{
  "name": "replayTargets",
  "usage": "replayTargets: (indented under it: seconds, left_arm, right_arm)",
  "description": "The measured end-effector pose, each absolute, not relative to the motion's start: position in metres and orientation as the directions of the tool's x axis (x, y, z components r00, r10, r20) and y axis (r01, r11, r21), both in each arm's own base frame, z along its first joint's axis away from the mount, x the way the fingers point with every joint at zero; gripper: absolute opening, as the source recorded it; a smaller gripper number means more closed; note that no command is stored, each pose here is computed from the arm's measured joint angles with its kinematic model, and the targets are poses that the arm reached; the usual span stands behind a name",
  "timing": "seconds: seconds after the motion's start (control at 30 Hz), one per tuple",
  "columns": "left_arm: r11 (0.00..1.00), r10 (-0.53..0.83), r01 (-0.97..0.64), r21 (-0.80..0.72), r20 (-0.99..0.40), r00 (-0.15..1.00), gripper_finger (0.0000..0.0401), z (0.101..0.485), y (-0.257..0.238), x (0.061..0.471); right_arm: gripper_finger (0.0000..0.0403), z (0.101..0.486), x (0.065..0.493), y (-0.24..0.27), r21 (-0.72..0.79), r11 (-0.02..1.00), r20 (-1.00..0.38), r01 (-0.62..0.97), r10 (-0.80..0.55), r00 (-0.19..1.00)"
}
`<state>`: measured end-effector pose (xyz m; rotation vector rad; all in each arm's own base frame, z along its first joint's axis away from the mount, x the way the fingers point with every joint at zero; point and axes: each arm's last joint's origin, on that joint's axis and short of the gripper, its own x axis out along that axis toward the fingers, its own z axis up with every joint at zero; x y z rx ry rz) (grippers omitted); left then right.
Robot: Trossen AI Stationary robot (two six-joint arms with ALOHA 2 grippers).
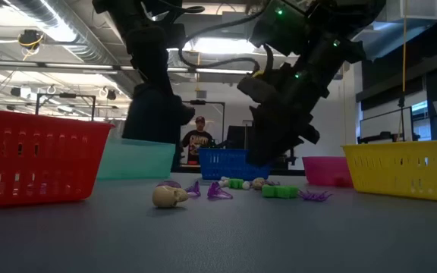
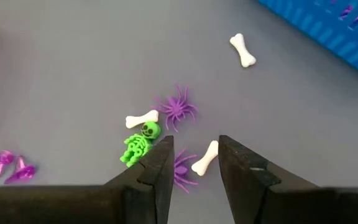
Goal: Sort Halloween decoration
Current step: Put the white bone toy into the yellow bin
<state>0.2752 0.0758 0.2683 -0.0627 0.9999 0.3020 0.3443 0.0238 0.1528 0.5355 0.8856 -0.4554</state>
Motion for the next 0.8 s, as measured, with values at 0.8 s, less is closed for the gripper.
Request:
replayTargets:
  seconds: [0.8]
  left_arm:
    - [0.956, 0.225, -0.278, 0.09, -0.834, 0.505, 0.0137, 0.268, 0.076, 0.275]
  right_arm:
    - [0.0124, 0.171, 0.371, 0.025, 0.14, 0.782, -0.876, 0.607, -0.188, 0.443]
